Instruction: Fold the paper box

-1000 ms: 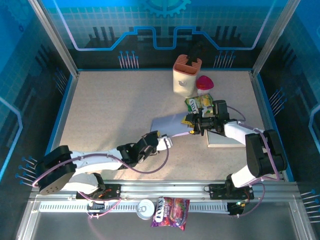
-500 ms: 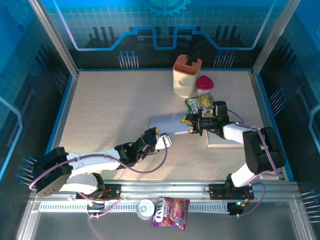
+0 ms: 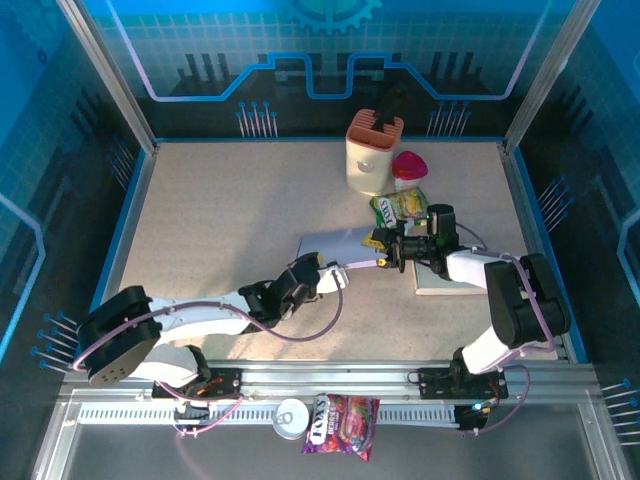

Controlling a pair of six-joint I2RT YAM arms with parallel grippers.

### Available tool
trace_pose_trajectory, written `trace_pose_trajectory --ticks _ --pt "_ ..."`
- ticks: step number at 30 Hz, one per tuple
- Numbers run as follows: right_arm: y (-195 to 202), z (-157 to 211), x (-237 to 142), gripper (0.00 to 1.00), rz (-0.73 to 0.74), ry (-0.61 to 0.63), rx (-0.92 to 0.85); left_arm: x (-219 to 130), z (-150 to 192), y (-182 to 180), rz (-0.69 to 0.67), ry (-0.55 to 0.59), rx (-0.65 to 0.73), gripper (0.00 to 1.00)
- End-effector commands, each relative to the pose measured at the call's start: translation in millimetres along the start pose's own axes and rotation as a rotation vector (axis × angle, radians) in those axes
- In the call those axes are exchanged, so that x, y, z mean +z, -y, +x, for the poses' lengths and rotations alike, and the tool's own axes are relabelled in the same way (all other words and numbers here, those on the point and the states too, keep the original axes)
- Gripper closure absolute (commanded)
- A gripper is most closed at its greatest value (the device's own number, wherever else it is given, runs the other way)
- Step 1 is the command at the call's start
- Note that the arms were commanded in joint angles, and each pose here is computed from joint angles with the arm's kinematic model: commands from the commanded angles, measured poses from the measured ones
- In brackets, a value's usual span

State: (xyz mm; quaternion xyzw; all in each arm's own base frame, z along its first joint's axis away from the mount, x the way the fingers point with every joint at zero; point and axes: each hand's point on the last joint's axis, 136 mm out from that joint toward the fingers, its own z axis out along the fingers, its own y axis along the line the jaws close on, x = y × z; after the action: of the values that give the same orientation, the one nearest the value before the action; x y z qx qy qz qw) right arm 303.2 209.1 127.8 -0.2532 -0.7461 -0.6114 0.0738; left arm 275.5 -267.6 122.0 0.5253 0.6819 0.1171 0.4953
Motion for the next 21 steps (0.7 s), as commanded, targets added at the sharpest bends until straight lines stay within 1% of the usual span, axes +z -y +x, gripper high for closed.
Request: trace_pose_trajectory --ticks 1,3,7,9,11,12,14,18,21 --pt "-7.2 3.2 -4.6 0.58 -0.044 -0.037 -0.023 -8.8 -14.9 -9.4 0.026 0.028 -0.054 0.69" --pt "-12.5 0.3 -10.8 0.5 -0.06 -0.017 -0.053 -15.5 -14.2 -5.6 0.077 0.015 -0.071 0.7" --pt "-28.9 -1.5 -32.4 0.42 -0.084 0.066 -0.149 -28.1 -8.5 7.0 0.203 -0.046 -0.131 0.71" --pt "-35.1 0.5 -47.7 0.38 -0.073 0.127 -0.19 -34.1 -6.3 11.5 0.256 -0.089 -0.175 0.71" --pt "-40.8 3.7 -62.5 0.35 -0.051 0.19 -0.233 -38.3 -5.4 15.0 0.297 -0.121 -0.228 0.69" --pt "-40.6 5.6 -70.5 0.34 -0.027 0.228 -0.249 -41.4 -4.3 20.2 0.339 -0.144 -0.254 0.69" --pt "-41.1 9.7 -84.8 0.33 0.021 0.312 -0.294 -44.5 -0.5 24.8 0.38 -0.207 -0.301 0.69" --pt "-27.6 19.9 -107.4 0.35 0.149 0.481 -0.353 -54.3 4.0 30.7 0.454 -0.331 -0.367 0.71" --pt "-11.6 31.1 -110.9 0.38 0.2 0.561 -0.372 -60.5 5.3 33.0 0.504 -0.385 -0.403 0.71"
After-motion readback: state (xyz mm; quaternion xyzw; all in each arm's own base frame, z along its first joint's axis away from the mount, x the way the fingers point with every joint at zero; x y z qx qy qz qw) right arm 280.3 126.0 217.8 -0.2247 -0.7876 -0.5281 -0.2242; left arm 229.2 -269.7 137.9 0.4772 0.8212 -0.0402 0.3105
